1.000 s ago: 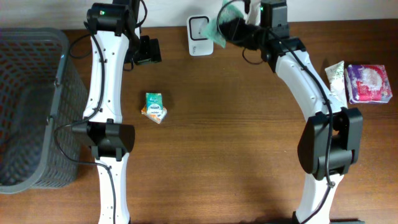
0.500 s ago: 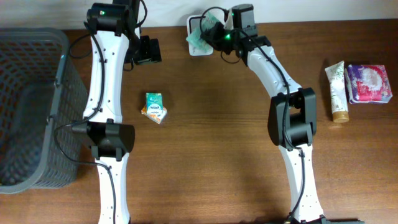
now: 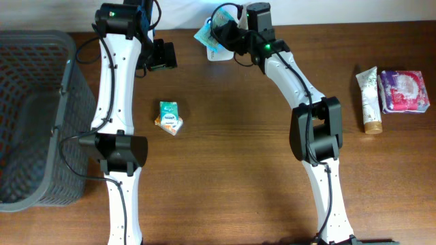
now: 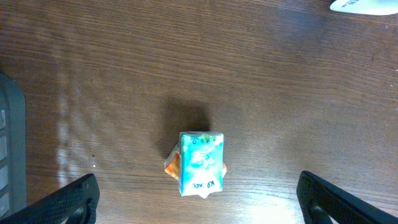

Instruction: Scan the item barcode

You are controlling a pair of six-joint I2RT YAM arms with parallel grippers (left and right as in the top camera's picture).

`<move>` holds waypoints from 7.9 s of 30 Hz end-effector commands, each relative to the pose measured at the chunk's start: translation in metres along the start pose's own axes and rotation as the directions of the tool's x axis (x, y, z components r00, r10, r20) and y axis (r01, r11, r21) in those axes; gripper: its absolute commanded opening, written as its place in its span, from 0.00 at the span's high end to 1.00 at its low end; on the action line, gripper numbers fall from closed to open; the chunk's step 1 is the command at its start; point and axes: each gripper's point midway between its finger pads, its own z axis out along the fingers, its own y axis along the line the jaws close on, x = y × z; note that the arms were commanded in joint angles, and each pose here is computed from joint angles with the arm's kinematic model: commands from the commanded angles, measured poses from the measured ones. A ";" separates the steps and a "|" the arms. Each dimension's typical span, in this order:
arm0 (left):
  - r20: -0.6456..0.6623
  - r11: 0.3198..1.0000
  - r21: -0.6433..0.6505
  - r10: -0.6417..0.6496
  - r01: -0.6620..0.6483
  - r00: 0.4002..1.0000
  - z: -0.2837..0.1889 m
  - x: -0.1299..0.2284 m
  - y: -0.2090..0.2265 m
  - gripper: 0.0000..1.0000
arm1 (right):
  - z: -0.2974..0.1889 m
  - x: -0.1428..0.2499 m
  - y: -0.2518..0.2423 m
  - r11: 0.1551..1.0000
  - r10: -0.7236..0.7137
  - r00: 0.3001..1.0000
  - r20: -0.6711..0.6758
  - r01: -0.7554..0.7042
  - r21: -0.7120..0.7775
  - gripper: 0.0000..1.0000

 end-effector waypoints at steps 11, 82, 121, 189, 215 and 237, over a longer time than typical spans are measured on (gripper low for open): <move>0.014 1.000 -0.006 0.012 -0.012 1.000 -0.003 -0.002 0.001 0.01 | -0.050 -0.034 0.002 0.997 0.025 0.999 -0.047 -0.029 -0.078 0.96; 0.014 1.000 -0.006 0.012 -0.012 1.000 -0.003 -0.002 0.001 0.01 | -0.314 0.055 -0.092 0.697 0.080 0.944 -0.320 0.176 0.695 0.01; 0.045 0.939 0.188 0.283 -0.286 0.958 -0.037 0.040 -0.105 0.01 | -0.333 0.049 -0.110 0.610 0.090 0.950 -0.301 0.186 0.770 0.01; -0.304 0.985 -0.131 0.072 -0.116 0.950 0.111 0.081 -0.024 0.51 | -0.334 0.049 -0.109 0.610 0.089 0.950 -0.300 0.186 0.770 0.01; -0.183 0.980 -0.086 0.161 -0.179 0.970 0.102 0.090 -0.109 0.30 | -0.334 0.049 -0.109 0.610 0.089 0.950 -0.300 0.186 0.770 0.01; -0.337 1.000 -0.004 0.018 -0.021 0.941 0.176 0.087 -0.073 0.11 | -0.334 0.049 -0.109 0.610 0.089 0.950 -0.300 0.186 0.770 0.01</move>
